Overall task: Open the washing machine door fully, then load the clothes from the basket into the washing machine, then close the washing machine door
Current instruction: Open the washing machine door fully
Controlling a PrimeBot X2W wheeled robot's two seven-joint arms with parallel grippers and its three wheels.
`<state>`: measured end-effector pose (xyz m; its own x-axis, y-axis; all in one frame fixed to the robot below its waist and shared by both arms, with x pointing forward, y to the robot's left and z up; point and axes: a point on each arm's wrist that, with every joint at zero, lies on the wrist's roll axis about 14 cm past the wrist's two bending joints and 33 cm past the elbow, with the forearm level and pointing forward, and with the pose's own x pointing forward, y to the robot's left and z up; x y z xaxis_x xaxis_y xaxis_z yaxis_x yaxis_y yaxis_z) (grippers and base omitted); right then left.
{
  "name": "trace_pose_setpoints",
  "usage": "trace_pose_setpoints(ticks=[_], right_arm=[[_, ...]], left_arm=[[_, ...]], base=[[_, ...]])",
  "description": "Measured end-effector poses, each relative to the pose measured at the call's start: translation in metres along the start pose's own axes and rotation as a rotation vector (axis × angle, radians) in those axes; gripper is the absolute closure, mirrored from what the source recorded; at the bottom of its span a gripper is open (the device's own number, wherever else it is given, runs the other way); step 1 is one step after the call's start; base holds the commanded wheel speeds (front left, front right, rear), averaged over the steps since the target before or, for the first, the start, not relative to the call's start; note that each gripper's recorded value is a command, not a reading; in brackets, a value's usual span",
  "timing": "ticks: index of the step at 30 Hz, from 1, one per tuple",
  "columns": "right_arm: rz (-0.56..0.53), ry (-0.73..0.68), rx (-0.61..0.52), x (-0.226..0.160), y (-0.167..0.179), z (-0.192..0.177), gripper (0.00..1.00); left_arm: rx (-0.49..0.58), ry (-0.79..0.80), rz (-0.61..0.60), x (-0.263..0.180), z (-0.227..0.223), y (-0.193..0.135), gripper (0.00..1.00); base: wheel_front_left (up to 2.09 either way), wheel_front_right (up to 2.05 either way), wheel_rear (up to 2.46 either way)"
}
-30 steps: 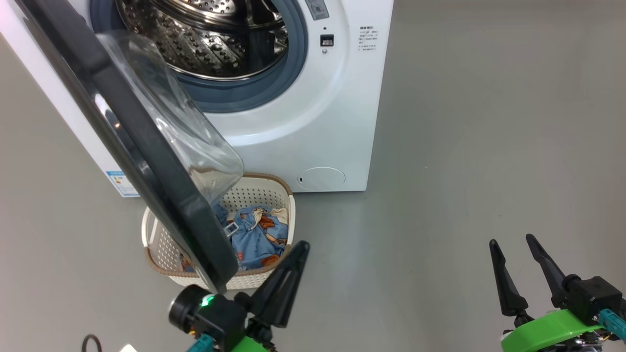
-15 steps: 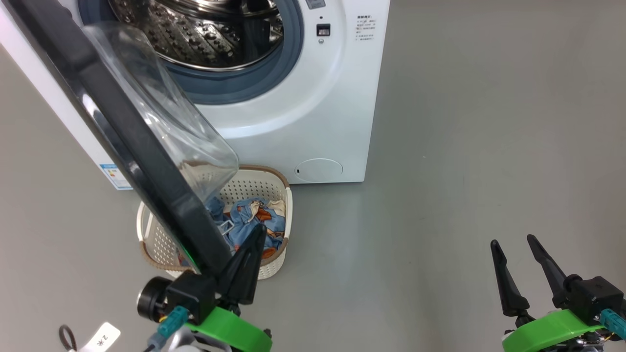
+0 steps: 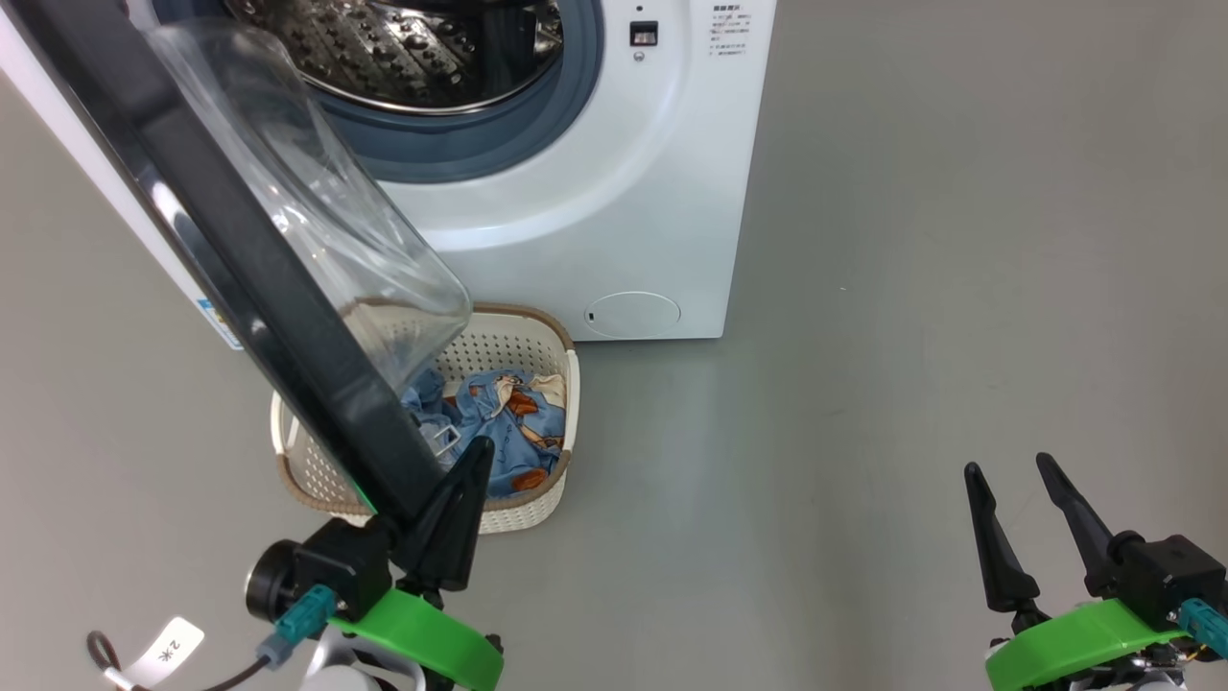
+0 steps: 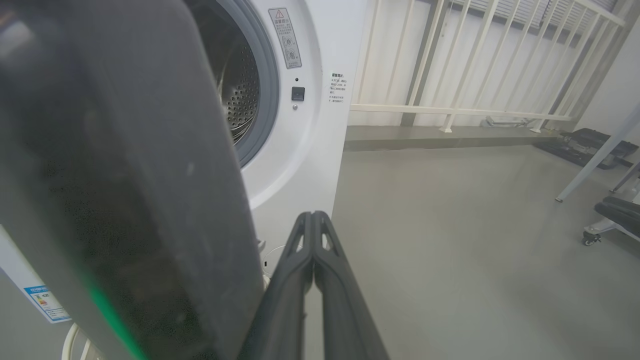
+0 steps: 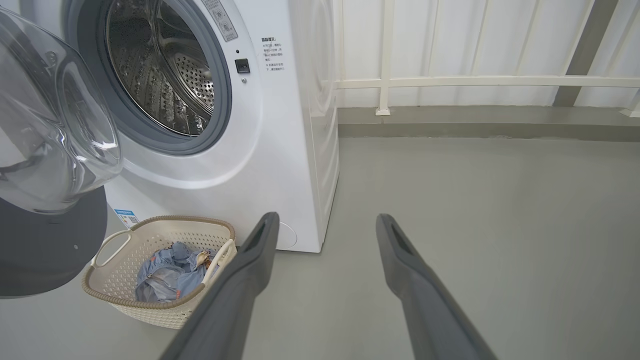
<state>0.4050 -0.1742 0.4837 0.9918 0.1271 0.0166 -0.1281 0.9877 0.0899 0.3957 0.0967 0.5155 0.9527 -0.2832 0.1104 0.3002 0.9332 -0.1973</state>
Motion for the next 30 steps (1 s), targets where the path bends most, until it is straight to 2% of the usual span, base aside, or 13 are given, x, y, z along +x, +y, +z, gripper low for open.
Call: trace_pose_setpoints(ticks=[13, 30], right_arm=[[0.028, 0.005, 0.014, 0.008, 0.011, -0.003, 0.0], [0.107, 0.006, 0.029, 0.022, 0.039, -0.005, 0.0]], left_arm=[[-0.004, -0.043, 0.076, -0.006, 0.013, 0.014, 1.0], [-0.005, -0.046, 0.247, -0.04, 0.015, 0.048, 1.0]], base=[[0.0, 0.0, 0.0], [0.0, 0.0, 0.0]])
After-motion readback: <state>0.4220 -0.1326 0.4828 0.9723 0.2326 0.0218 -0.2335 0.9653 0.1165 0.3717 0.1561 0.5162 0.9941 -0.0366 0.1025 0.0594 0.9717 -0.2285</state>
